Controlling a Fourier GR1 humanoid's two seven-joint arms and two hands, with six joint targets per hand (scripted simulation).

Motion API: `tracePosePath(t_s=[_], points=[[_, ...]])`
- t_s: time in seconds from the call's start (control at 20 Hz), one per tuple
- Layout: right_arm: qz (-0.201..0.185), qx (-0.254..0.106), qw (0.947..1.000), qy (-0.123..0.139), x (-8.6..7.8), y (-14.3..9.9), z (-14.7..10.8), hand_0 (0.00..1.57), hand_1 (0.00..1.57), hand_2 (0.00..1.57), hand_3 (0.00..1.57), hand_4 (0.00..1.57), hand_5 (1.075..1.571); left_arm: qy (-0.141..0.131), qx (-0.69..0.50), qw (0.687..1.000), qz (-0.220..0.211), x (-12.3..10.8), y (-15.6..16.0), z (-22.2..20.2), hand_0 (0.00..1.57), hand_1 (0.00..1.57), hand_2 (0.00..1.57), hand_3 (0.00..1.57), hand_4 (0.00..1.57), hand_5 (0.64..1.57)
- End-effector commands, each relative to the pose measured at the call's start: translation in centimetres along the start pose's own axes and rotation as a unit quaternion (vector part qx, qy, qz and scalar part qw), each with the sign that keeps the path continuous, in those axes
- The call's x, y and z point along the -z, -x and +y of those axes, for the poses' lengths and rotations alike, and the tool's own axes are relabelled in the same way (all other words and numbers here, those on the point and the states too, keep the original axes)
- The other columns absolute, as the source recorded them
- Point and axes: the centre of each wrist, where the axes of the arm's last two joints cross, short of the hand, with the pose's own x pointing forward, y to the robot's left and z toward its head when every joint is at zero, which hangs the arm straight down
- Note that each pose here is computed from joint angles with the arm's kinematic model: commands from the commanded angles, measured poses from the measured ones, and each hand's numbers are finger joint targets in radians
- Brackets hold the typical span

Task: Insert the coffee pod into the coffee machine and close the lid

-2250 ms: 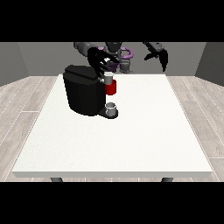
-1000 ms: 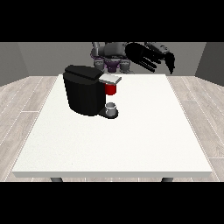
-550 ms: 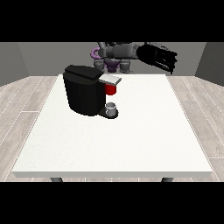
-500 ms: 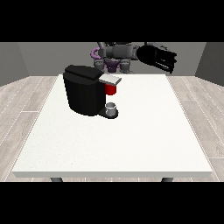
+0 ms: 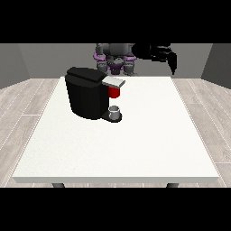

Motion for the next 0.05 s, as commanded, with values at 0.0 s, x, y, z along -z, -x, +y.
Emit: tracePosePath(t_s=[0.0], points=[[0.007, 0.04, 0.9979, -0.051, -3.08, 3.16, 4.46, 0.0, 0.0, 0.0, 0.0, 0.26, 1.571, -0.038, -0.014, 0.999, 0.035, -2.88, 2.12, 2.61, 0.0, 0.0, 0.0, 0.0, 0.27, 1.571]])
